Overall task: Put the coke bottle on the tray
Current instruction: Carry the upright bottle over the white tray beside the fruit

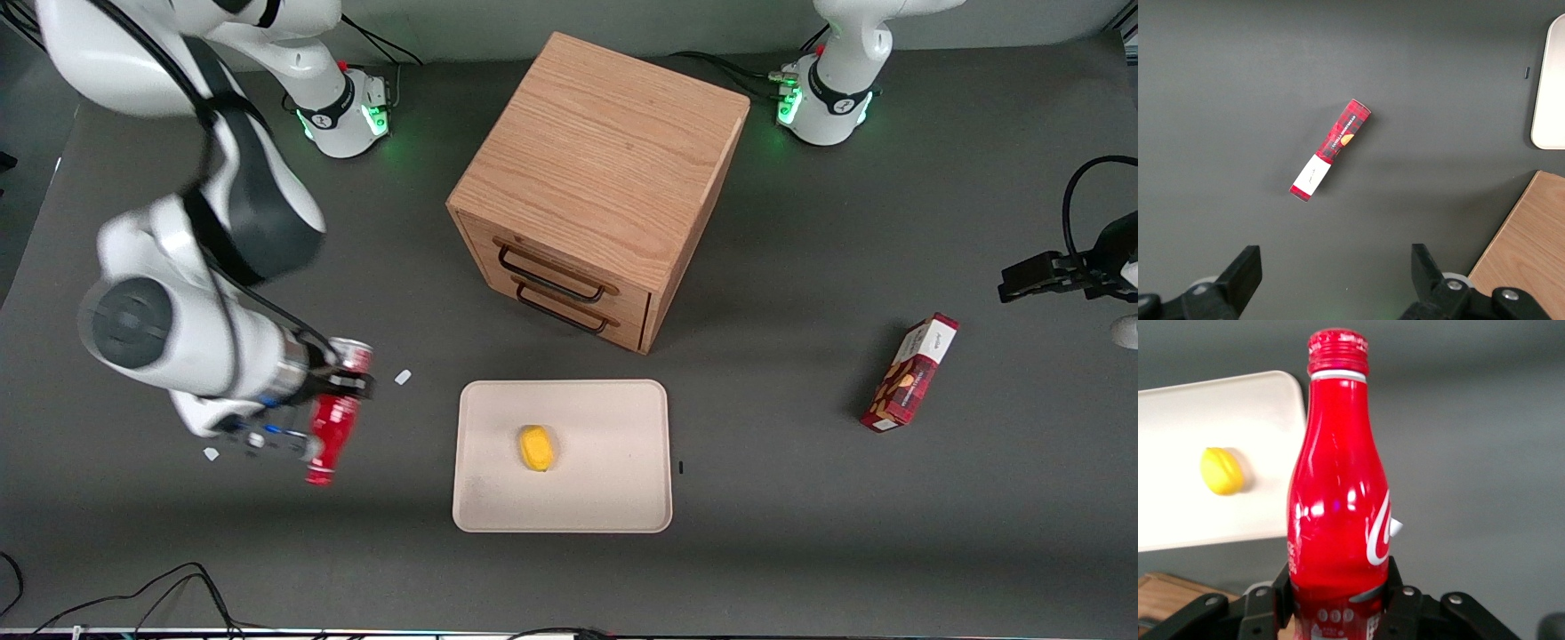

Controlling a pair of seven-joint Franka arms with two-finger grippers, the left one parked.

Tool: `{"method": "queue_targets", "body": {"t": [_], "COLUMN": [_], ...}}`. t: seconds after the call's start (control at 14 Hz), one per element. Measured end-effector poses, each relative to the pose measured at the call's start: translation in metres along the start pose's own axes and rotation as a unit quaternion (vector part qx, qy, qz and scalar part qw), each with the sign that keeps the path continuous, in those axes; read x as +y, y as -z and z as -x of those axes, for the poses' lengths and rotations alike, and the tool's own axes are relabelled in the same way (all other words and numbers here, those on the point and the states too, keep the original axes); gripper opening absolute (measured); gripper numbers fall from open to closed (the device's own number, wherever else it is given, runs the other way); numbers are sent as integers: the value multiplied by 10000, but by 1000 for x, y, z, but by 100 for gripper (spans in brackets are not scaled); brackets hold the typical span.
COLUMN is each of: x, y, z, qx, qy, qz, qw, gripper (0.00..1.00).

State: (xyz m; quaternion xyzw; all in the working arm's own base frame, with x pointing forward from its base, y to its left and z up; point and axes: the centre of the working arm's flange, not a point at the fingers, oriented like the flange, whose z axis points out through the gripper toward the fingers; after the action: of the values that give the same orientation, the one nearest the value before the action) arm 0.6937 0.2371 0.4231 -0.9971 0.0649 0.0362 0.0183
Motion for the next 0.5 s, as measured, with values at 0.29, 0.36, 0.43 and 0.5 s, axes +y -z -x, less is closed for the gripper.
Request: {"method": "queue_targets", "body": {"t": [0.29,0.36,0.43,0.5], "x": [-61,-73,-84,-86], "y": [-85,-103,-132,-146], "z": [-7,-6,-4,-5], "qx": [425,515,513,507], "qy": [307,382,457,476], "qz": [128,159,185,182], "qw": [9985,9978,9975,9974], "gripper": [53,53,53,53]}}
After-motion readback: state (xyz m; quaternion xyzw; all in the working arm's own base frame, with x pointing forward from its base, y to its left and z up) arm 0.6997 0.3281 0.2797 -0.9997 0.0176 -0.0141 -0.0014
